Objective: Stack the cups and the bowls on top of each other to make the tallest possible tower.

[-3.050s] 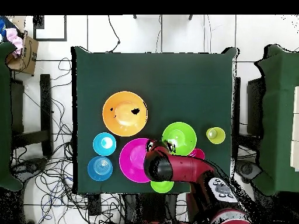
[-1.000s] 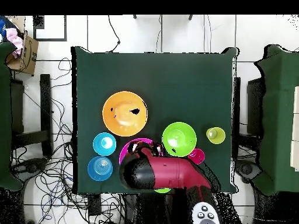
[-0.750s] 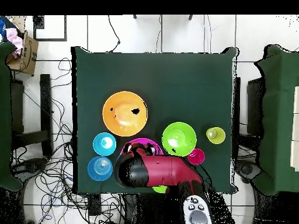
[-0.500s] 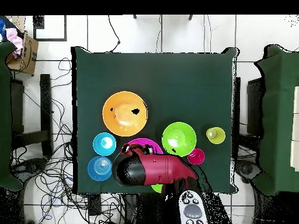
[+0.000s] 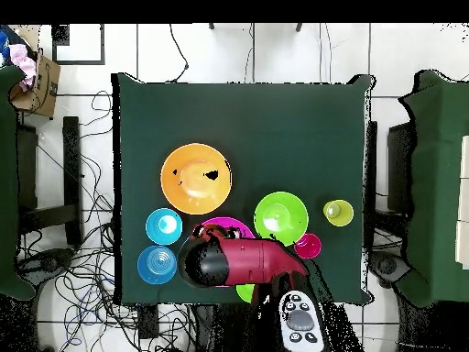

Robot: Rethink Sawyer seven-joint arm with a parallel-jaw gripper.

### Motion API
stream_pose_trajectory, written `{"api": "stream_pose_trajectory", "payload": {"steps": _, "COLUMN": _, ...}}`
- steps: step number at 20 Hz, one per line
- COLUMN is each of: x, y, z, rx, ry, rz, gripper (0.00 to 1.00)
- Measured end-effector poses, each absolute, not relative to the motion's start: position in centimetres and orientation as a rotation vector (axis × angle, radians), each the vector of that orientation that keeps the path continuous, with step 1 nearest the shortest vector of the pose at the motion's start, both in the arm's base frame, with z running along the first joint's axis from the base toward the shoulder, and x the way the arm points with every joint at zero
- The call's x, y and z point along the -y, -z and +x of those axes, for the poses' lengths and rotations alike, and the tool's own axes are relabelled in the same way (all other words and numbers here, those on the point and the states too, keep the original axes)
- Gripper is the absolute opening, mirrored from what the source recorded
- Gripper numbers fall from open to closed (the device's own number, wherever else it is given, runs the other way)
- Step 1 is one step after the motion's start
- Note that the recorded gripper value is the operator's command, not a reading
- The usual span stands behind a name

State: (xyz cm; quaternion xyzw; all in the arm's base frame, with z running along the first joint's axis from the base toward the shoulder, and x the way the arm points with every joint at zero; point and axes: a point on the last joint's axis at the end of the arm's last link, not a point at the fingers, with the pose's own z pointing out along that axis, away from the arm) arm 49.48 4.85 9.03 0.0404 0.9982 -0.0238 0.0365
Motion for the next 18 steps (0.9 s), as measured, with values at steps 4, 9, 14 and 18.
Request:
{"api": "stream_pose_trajectory", "payload": {"steps": 4, "x": -4.3, "y": -8.9, "z": 49.8, "rx": -3.064, "ry": 0.083, "rz": 0.145, "gripper": 1.0}}
{"api": "stream_pose_trajectory", "payload": {"steps": 9, "x": -3.8, "y": -8.0, "z": 50.1, "rx": -3.067, "ry": 0.086, "rz": 0.175, "gripper": 1.0}}
{"api": "stream_pose_trajectory", "payload": {"steps": 14, "x": -3.6, "y": -6.7, "z": 50.7, "rx": -3.062, "ry": 0.079, "rz": 0.198, "gripper": 1.0}}
{"api": "stream_pose_trajectory", "payload": {"steps": 18, "x": -3.6, "y": -5.8, "z": 51.2, "rx": -3.059, "ry": 0.073, "rz": 0.208, "gripper": 1.0}}
